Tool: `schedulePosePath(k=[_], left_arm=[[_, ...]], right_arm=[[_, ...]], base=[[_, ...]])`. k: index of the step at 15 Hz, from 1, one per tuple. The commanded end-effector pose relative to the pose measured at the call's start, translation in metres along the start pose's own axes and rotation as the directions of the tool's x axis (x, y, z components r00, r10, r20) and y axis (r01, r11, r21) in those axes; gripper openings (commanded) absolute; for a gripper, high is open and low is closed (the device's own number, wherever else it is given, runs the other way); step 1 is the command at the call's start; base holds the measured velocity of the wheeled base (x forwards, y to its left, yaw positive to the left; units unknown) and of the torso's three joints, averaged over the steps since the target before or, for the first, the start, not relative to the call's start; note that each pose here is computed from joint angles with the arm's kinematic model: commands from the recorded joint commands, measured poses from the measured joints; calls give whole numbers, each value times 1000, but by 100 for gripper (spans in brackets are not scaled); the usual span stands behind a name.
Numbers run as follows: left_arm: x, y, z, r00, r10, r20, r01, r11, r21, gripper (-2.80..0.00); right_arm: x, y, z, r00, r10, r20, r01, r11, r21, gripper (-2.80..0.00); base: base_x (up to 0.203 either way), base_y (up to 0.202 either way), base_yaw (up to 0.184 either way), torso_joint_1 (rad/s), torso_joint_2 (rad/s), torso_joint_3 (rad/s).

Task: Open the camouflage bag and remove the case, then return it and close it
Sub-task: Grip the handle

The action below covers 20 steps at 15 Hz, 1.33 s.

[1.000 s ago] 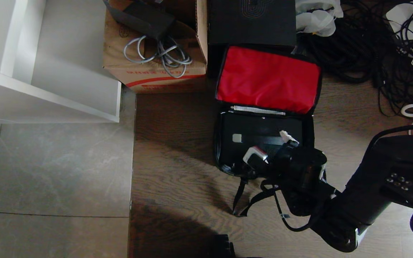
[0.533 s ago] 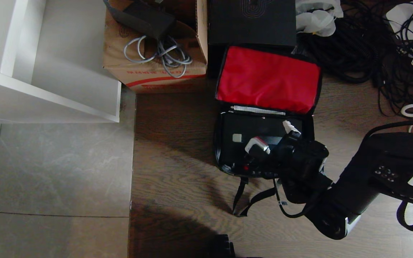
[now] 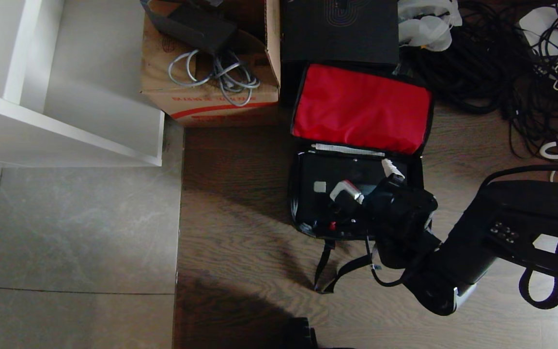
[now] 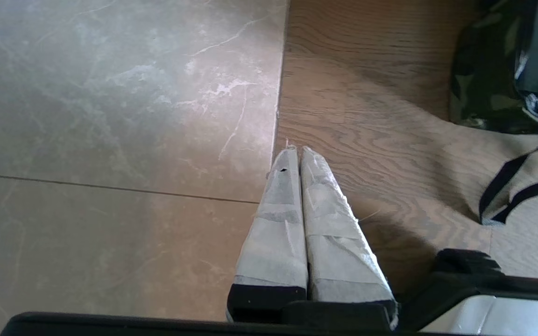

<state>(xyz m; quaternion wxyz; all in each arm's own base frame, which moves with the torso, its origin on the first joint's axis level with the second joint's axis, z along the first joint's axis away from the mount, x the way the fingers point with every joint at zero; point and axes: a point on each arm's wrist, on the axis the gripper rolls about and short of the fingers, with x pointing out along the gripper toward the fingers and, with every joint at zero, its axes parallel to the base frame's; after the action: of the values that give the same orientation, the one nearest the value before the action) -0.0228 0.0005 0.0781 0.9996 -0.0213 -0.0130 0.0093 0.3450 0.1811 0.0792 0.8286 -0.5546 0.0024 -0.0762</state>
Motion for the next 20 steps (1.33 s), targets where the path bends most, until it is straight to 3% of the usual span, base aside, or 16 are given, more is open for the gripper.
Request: schedulePosePath(k=[1, 8, 13, 17, 20], left_arm=[[1, 0, -2, 1000, 0, -7, 0, 1000, -1, -280], [1, 0, -3, 1000, -1, -9, 1, 1000, -1, -280], [1, 0, -2, 1000, 1, -7, -1, 1000, -1, -280], [1, 0, -2, 1000, 1, -7, -1, 1000, -1, -280], [1, 0, -3, 1000, 0, -9, 0, 1000, -1, -280]], right_arm=[[5, -4, 5, 1000, -31, 4, 31, 999, 16, 0], [15, -7, 7, 997, -68, -20, 69, 997, 47, 0], [5, 2, -4, 998, -21, -52, 22, 1000, 21, 0], [-16, -34, -1, 999, -31, -15, 32, 995, 93, 0], [-36, -60, 4, 1000, 28, -4, -27, 985, 172, 0]], base=[[0, 0, 0, 0, 0, 0], [0, 0, 0, 0, 0, 0], [0, 0, 0, 0, 0, 0], [0, 0, 0, 0, 0, 0], [0, 0, 0, 0, 0, 0]])
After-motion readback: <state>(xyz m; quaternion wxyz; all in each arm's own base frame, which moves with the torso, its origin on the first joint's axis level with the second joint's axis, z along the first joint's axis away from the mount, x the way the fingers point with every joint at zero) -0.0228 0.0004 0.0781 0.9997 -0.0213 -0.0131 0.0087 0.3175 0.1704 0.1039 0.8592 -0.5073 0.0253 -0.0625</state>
